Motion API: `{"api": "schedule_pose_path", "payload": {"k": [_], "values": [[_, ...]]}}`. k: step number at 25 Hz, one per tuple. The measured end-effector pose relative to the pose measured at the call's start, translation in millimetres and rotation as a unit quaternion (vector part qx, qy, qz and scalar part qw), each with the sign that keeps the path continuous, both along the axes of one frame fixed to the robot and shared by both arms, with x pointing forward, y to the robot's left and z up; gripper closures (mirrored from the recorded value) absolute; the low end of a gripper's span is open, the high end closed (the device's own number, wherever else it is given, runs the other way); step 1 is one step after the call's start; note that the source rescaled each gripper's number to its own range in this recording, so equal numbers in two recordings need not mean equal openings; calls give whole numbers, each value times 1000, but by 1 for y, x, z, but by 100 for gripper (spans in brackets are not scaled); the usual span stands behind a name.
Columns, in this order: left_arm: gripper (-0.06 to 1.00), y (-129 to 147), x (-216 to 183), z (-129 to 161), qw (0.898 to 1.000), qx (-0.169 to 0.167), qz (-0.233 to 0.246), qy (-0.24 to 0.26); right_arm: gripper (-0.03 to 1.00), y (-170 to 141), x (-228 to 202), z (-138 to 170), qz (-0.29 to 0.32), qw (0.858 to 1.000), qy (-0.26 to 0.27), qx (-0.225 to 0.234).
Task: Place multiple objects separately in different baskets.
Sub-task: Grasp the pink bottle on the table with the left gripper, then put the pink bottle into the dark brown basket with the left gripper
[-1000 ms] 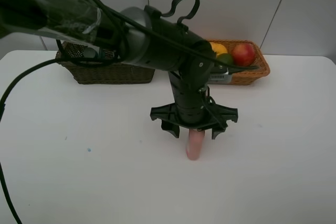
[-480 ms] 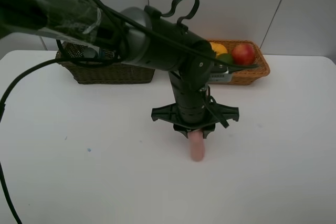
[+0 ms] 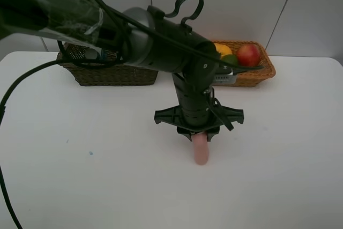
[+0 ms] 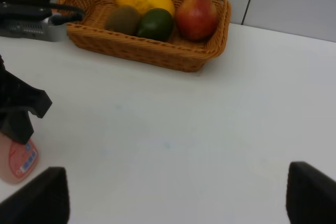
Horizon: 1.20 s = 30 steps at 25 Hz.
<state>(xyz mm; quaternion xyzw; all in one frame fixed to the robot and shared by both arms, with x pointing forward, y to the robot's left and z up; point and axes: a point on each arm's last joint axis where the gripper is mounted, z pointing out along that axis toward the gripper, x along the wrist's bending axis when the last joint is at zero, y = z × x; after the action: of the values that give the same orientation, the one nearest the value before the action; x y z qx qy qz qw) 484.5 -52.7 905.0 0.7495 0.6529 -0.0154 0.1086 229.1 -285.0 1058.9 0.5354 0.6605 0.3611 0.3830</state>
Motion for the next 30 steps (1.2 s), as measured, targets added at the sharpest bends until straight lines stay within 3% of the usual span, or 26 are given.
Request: {"api": "schedule_pose_path", "payload": {"k": [10, 19, 30], "values": [[67, 0, -1, 1, 1000, -2, 2, 3, -3, 0, 0, 0, 0, 1000, 0, 0], [67, 3, 1, 35, 999, -23, -9, -35, -3, 0, 0, 0, 0, 1000, 0, 0], [67, 49, 47, 84, 992, -48, 41, -107, -3, 0, 0, 0, 0, 1000, 0, 0]]}}
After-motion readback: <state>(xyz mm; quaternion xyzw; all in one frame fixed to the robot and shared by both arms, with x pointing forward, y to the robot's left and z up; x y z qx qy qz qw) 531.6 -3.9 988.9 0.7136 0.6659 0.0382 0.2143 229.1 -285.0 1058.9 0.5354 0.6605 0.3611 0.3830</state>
